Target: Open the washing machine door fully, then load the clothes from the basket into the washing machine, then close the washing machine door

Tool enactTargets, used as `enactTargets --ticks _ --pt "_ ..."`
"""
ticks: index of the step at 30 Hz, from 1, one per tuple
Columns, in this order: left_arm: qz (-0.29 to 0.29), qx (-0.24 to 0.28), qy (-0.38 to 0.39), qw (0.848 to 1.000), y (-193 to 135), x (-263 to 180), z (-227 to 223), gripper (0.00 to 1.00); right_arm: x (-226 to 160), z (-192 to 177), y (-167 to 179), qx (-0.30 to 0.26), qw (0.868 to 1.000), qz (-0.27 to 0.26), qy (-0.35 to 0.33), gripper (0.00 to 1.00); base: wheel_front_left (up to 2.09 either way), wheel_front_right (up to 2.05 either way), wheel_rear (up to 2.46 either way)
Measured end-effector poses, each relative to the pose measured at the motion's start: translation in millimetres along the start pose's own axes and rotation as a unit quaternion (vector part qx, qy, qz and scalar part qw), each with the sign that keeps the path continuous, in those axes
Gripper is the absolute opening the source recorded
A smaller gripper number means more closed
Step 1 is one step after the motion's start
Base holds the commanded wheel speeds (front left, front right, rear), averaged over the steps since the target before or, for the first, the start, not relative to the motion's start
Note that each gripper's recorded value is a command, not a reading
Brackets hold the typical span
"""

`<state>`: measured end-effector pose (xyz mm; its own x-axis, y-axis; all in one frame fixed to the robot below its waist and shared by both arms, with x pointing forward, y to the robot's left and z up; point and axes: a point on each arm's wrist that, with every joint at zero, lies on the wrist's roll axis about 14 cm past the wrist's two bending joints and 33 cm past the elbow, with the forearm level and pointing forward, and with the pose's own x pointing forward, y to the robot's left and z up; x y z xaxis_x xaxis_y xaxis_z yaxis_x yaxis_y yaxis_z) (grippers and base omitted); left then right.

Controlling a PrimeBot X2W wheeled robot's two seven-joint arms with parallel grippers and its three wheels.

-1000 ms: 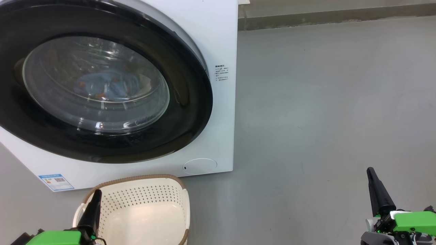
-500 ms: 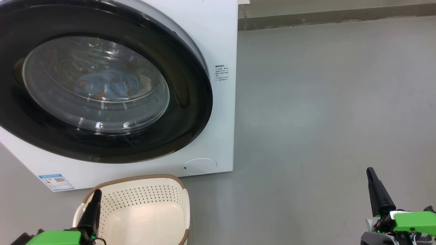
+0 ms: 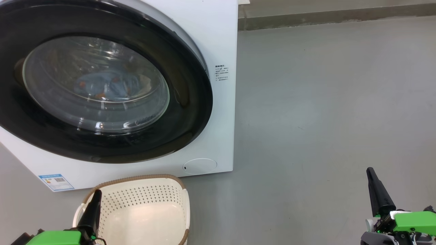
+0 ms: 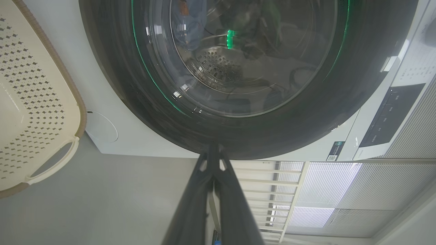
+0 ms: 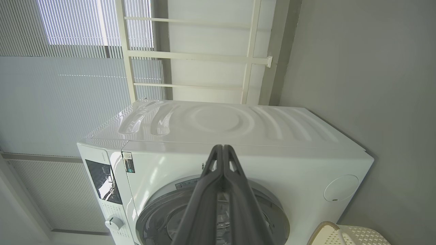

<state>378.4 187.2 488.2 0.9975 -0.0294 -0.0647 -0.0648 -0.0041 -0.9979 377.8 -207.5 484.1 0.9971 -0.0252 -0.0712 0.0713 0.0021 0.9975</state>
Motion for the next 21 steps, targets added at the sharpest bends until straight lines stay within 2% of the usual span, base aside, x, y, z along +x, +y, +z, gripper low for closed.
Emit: enactTargets --ticks 21 --pt "0.001 0.000 -0.001 1.000 0.4 0.0 0.3 0.00 0.0 0.1 0.0 0.000 1.000 0.000 0.000 0.00 0.00 0.00 0.00"
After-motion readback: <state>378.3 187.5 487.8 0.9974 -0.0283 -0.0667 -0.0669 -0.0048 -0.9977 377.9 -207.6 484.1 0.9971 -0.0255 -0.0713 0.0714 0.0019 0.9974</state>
